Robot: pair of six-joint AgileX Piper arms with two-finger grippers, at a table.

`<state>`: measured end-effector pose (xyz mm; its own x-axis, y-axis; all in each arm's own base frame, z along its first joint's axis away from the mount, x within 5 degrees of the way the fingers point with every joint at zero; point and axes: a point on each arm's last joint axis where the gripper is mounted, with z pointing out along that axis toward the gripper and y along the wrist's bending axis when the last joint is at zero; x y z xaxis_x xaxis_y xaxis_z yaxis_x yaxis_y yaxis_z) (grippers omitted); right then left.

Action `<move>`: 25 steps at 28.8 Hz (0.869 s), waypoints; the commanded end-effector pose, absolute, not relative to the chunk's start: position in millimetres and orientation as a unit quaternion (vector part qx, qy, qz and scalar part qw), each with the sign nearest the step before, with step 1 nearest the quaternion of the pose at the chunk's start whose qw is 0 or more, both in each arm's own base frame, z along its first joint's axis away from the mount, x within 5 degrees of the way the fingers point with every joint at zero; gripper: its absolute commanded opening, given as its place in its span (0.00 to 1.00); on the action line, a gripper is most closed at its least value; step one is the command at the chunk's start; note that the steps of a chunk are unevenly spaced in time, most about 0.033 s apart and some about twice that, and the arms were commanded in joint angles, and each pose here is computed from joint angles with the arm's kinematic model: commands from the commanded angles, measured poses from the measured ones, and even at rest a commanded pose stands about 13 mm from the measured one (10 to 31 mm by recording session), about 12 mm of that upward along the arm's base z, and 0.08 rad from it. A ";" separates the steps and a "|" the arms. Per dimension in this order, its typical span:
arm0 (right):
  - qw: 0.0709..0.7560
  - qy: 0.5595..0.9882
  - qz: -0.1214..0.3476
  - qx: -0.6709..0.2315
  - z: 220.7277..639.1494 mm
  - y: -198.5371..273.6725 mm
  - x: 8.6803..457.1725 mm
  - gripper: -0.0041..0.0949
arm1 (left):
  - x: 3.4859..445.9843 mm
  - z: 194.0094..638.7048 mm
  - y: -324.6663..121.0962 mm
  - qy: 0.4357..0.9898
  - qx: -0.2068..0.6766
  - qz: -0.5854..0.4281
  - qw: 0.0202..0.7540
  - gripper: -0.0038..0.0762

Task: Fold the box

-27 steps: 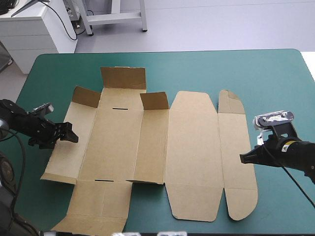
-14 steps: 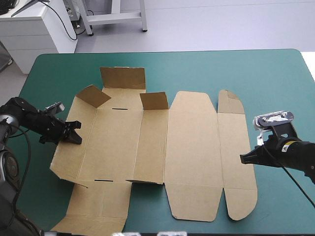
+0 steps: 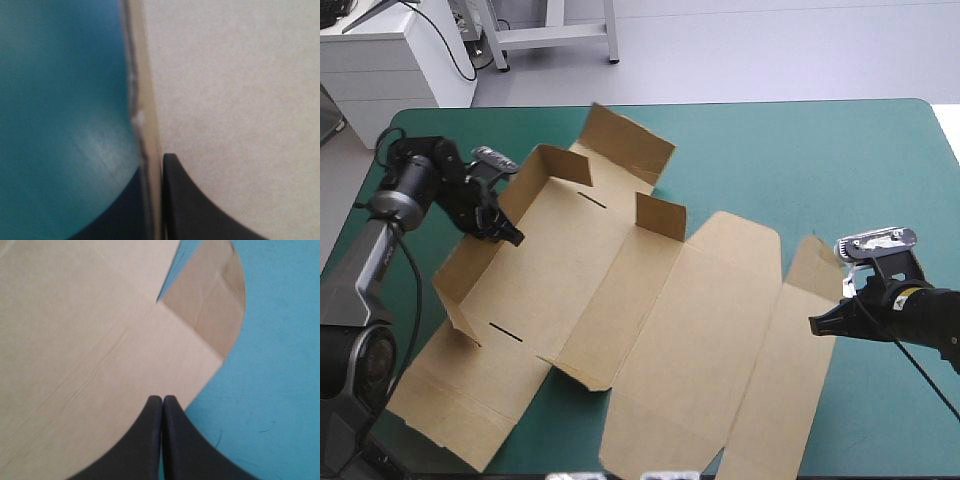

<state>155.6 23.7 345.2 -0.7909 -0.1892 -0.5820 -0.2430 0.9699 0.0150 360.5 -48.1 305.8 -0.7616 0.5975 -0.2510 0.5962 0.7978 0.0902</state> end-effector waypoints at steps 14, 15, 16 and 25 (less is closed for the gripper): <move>0.326 0.937 0.040 -0.116 354.7 22.2 156.5 0.02 | 348.9 375.3 -209.9 0.679 0.601 0.232 0.351 0.04; 0.326 0.937 0.040 -0.116 354.7 22.2 156.5 0.02 | 346.3 376.5 -214.7 0.669 0.608 0.240 0.353 0.04; 0.326 0.937 0.040 -0.116 354.7 22.2 156.5 0.02 | 344.3 375.6 -219.1 0.660 0.615 0.249 0.352 0.04; 0.340 0.933 0.043 -0.104 356.5 22.2 158.7 0.02 | 323.9 379.4 -244.2 0.624 0.631 0.293 0.356 0.04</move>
<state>155.0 23.6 344.8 -0.7962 -0.1879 -0.5751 -0.2417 0.9702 0.0177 336.3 -244.4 343.0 0.0101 0.9991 -0.0402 0.6842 0.0224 0.7289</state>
